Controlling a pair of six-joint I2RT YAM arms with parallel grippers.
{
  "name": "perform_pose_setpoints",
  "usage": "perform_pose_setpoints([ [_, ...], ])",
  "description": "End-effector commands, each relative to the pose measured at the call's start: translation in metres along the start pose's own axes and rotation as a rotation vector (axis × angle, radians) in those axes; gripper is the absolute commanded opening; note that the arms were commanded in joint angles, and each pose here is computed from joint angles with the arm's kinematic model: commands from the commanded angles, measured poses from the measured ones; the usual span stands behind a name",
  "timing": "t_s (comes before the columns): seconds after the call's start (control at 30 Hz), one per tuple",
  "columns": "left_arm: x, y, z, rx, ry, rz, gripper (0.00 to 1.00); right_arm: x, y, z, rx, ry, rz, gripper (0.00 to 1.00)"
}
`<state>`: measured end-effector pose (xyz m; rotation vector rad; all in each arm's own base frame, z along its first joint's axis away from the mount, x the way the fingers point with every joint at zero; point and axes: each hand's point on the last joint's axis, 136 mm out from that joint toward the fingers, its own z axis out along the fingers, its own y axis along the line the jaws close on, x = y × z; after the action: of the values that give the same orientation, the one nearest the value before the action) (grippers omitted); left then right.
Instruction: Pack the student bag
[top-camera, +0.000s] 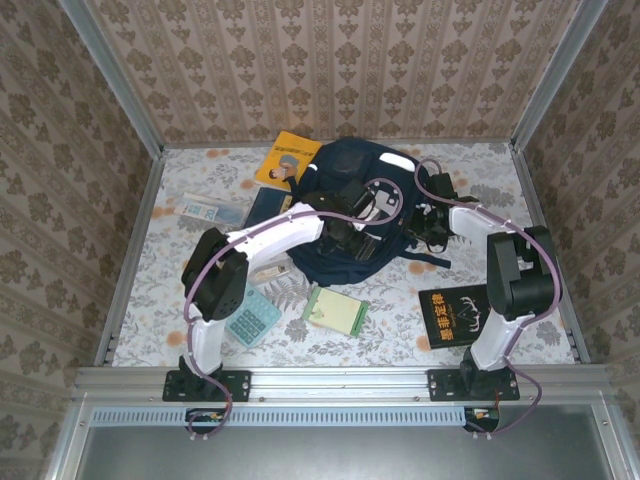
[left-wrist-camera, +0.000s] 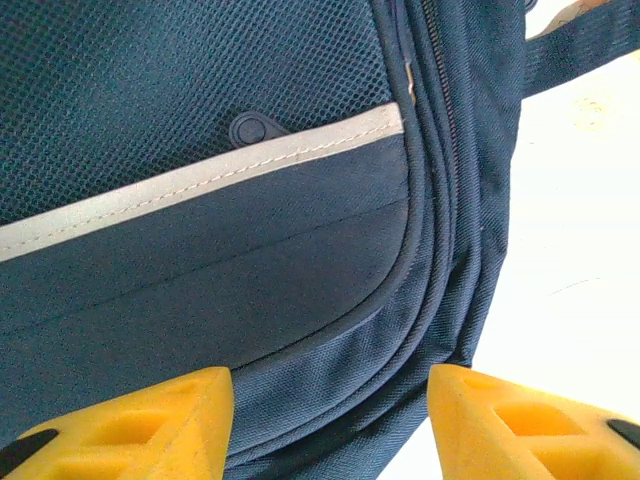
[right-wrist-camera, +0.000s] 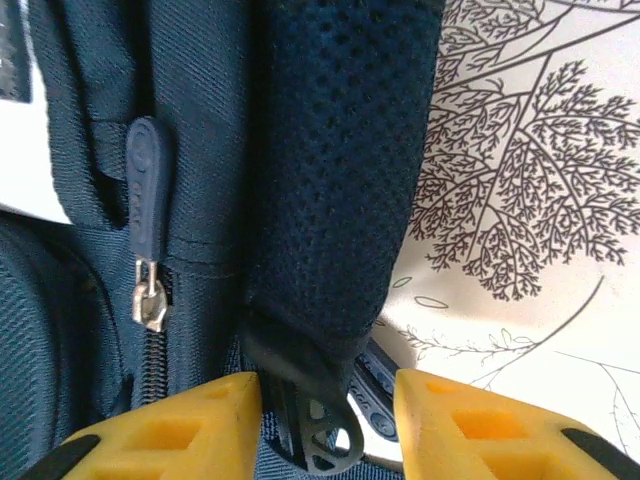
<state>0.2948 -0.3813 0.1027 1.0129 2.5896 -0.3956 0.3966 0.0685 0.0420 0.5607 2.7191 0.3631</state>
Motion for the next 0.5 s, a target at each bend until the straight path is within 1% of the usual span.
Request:
perform_pose_setpoints([
  [0.0,-0.002,0.002,-0.004,-0.018,0.006,0.03,0.54,-0.002,0.008,0.002,-0.029,0.017,0.01,0.26],
  [0.07,-0.001,0.001,-0.003,-0.017,0.005,0.033,0.54,-0.004,0.012,-0.004,-0.045,0.005,0.013,0.03],
  [0.1,-0.001,0.001,-0.004,-0.017,0.005,0.034,0.55,-0.005,0.015,-0.009,-0.055,-0.004,0.012,0.0],
  [0.33,-0.002,0.001,-0.007,-0.023,-0.004,0.043,0.55,-0.029,0.058,-0.07,-0.2,-0.114,-0.004,0.0],
  [0.47,-0.005,-0.001,-0.007,-0.015,-0.01,0.047,0.55,-0.04,0.079,-0.092,-0.269,-0.138,0.0,0.0],
])
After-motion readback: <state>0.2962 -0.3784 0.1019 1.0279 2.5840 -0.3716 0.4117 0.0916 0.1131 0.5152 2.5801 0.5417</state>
